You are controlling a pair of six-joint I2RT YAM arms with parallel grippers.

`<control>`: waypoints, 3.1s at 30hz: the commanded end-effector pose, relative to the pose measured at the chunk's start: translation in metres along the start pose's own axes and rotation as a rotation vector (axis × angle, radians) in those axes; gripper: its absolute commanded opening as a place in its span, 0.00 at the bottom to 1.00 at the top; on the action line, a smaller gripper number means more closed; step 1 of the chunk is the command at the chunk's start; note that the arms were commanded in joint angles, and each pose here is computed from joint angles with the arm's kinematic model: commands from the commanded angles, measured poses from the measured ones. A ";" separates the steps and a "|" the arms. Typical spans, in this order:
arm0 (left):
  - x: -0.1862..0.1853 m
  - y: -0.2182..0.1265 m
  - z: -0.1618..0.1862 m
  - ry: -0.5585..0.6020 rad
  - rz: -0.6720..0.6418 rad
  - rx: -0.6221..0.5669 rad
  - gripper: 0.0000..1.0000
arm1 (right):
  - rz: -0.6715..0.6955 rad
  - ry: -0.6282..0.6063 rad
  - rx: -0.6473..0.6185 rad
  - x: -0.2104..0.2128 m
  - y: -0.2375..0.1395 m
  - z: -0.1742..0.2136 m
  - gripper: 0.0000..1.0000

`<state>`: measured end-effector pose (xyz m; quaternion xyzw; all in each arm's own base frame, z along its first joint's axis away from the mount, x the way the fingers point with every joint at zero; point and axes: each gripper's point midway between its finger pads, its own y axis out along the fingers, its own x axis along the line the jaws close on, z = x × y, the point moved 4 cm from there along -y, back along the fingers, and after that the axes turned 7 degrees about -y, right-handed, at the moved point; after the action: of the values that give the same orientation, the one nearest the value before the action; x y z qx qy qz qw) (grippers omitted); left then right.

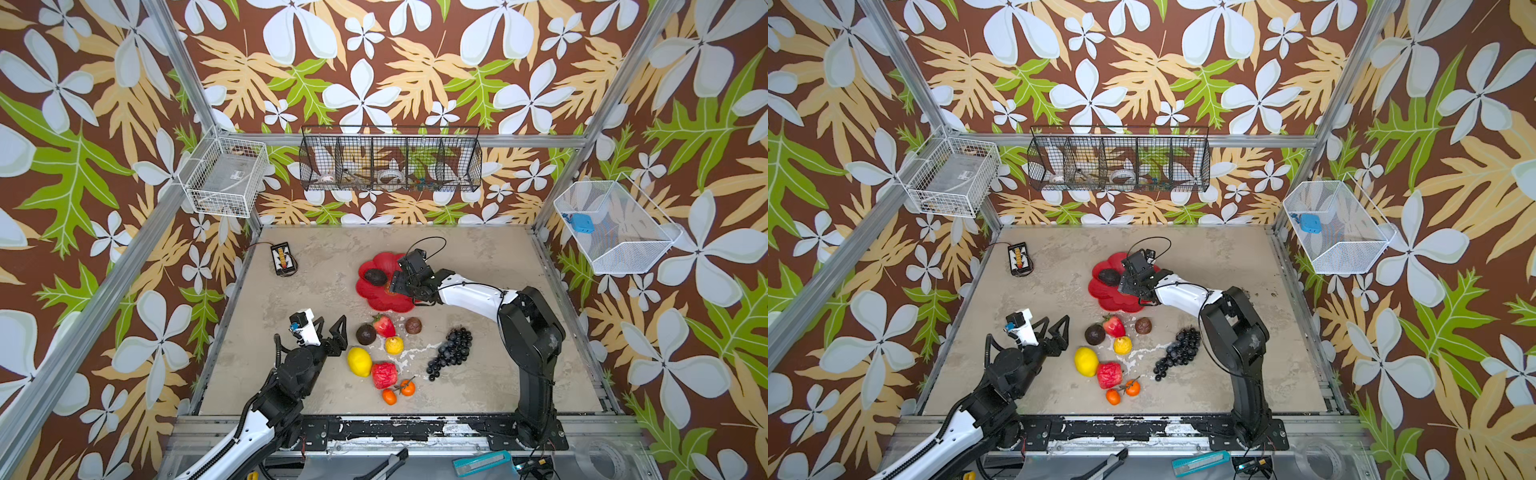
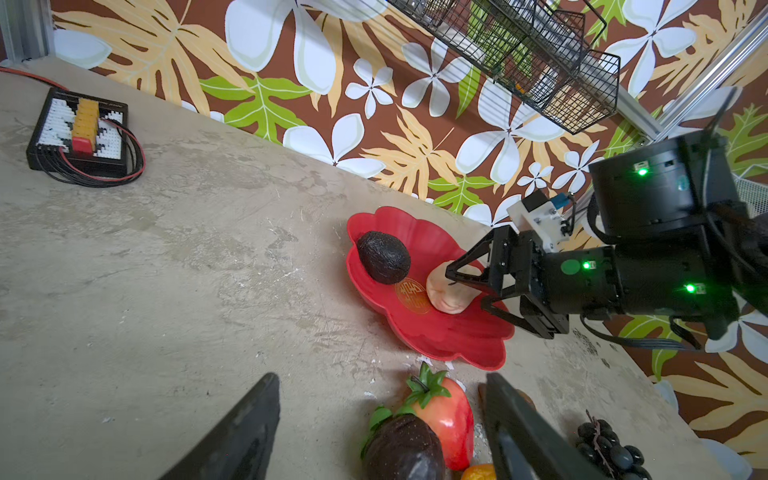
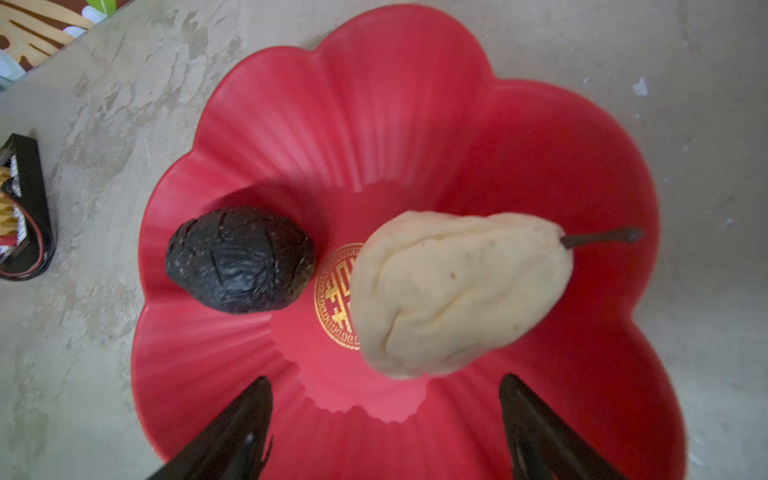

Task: Place and organize the fake fruits in the fruit bowl

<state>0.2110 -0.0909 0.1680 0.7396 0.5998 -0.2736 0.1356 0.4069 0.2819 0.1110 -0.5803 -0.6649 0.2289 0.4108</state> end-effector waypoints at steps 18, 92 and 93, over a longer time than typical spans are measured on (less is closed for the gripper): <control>-0.005 0.002 -0.002 -0.018 0.029 -0.010 0.78 | 0.134 -0.141 0.005 -0.004 0.051 -0.024 0.67; -0.007 0.012 0.012 0.006 0.030 0.066 0.78 | -0.157 -0.592 -0.205 0.025 -0.063 -0.044 0.79; -0.007 0.012 0.012 0.004 0.031 0.063 0.78 | -0.160 -0.578 -0.193 0.019 -0.069 -0.036 0.78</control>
<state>0.2178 -0.1039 0.1508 0.7474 0.5890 -0.2924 0.0952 0.4146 0.2858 0.1879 -0.4770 -0.8146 0.2990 0.1394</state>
